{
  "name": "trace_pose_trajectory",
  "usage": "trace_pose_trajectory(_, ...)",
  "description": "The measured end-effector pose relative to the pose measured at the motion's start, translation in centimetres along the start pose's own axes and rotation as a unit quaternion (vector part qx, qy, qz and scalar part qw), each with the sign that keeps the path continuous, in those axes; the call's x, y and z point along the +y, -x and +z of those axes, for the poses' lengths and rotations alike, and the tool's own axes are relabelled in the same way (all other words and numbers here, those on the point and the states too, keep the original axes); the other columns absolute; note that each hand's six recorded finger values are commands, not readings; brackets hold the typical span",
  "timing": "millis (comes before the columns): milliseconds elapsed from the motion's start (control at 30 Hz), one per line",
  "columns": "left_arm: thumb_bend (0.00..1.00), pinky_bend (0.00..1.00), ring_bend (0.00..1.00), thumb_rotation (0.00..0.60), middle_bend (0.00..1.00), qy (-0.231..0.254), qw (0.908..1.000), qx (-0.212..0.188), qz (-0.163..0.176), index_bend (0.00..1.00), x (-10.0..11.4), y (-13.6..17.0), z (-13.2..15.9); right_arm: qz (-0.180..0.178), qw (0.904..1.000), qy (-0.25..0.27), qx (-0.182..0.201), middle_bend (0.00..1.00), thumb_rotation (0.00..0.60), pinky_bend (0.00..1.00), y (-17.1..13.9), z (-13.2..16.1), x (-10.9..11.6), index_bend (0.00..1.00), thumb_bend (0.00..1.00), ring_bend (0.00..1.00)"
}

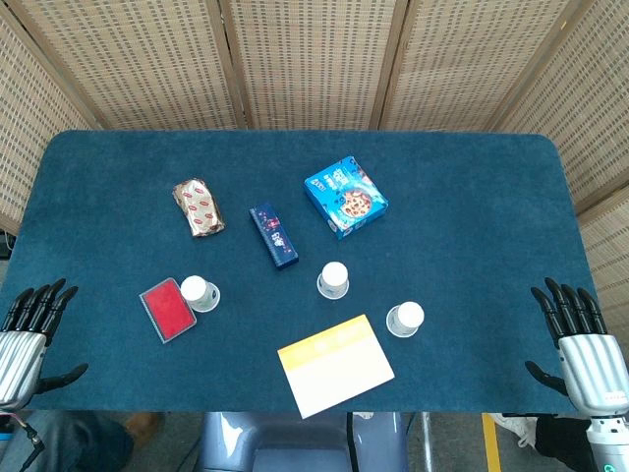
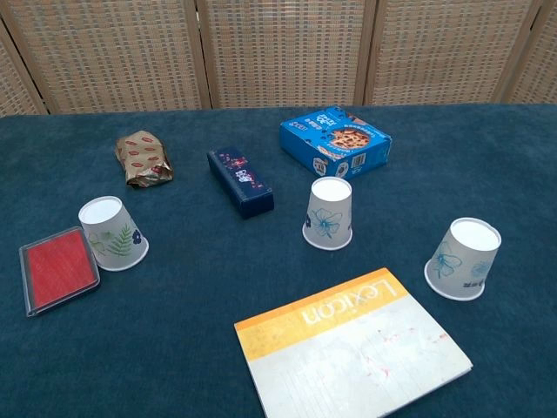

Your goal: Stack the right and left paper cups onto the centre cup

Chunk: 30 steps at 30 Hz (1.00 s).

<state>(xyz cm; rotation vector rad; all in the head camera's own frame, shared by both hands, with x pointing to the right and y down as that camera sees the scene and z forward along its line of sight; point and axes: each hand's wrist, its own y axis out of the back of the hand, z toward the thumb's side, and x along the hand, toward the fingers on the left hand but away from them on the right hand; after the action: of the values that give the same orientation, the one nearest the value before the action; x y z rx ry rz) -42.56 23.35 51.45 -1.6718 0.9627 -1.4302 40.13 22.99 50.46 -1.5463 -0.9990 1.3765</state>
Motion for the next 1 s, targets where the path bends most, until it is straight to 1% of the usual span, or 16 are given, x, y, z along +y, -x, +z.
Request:
trace_pose_trajectory(300, 0.0, 0.0, 0.0, 0.6, 0.0, 0.002, 1.0, 0.001, -0.001, 0.0, 0.0, -0.2, 0.0, 0.009, 0.9999, 0.007, 0.007, 0.0, 0.6, 0.0, 0.2, 0.2, -0.4, 0.0, 0.0, 0.0)
trace_pose_trajectory(367, 0.0, 0.0, 0.0, 0.6, 0.0, 0.003, 1.0, 0.001, -0.001, 0.0, 0.0, -0.2, 0.0, 0.015, 0.9997, 0.012, 0.015, 0.0, 0.6, 0.0, 0.4, 0.5, -0.7, 0.0, 0.0, 0.0)
trace_pose_trajectory(467, 0.0, 0.0, 0.0, 0.6, 0.0, 0.005, 1.0, 0.002, 0.001, 0.0, 0.1, -0.2, -0.1, 0.021, 0.9991, 0.016, 0.032, 0.01, 0.6, 0.0, 0.8, 1.1, -1.1, 0.04, 0.0, 0.0)
trace_pose_trajectory(533, 0.0, 0.0, 0.0, 0.6, 0.0, 0.006, 1.0, 0.004, 0.001, 0.0, 0.1, -0.4, -0.2, 0.023, 0.9985, 0.017, 0.047, 0.06, 0.6, 0.0, 1.5, 1.7, -1.4, 0.09, 0.0, 0.01)
trace_pose_trajectory(600, 0.0, 0.0, 0.0, 0.6, 0.0, 0.006, 1.0, 0.005, 0.0, 0.0, 0.0, -0.5, -0.2, 0.027, 0.9973, 0.017, 0.066, 0.12, 0.6, 0.0, 2.3, 2.3, -1.8, 0.13, 0.0, 0.04)
trace_pose_trajectory(667, 0.0, 0.0, 0.0, 0.6, 0.0, 0.005, 1.0, 0.006, -0.001, 0.0, 0.0, -0.5, -0.2, 0.037, 0.9955, 0.017, 0.086, 0.17, 0.6, 0.03, 3.4, 3.2, -2.3, 0.17, 0.0, 0.1)
trace_pose_trajectory(700, 0.0, 0.0, 0.0, 0.6, 0.0, 0.005, 1.0, 0.006, -0.001, 0.0, 0.0, -0.6, -0.2, 0.044, 0.9944, 0.017, 0.095, 0.2, 0.6, 0.05, 3.9, 3.6, -2.6, 0.19, 0.02, 0.13)
trace_pose_trajectory(800, 0.0, 0.0, 0.0, 0.6, 0.0, 0.005, 0.9999, 0.009, 0.0, 0.0, 0.0, -0.7, -0.2, 0.069, 0.9898, 0.016, 0.124, 0.26, 0.6, 0.12, 5.7, 5.0, -3.7, 0.24, 0.12, 0.18)
trace_pose_trajectory(900, 0.0, 0.0, 0.0, 0.6, 0.0, 0.006, 0.9999, 0.012, -0.001, 0.0, 0.0, -0.9, -0.3, 0.094, 0.9846, 0.018, 0.146, 0.28, 0.6, 0.14, 7.3, 6.3, -5.0, 0.26, 0.19, 0.2)
trace_pose_trajectory(1000, 0.0, 0.0, 0.0, 0.6, 0.0, 0.008, 0.9998, 0.016, -0.006, 0.0, -0.1, -1.1, -0.5, 0.137, 0.9791, 0.025, 0.149, 0.28, 0.6, 0.15, 8.5, 7.1, -6.9, 0.27, 0.23, 0.2)
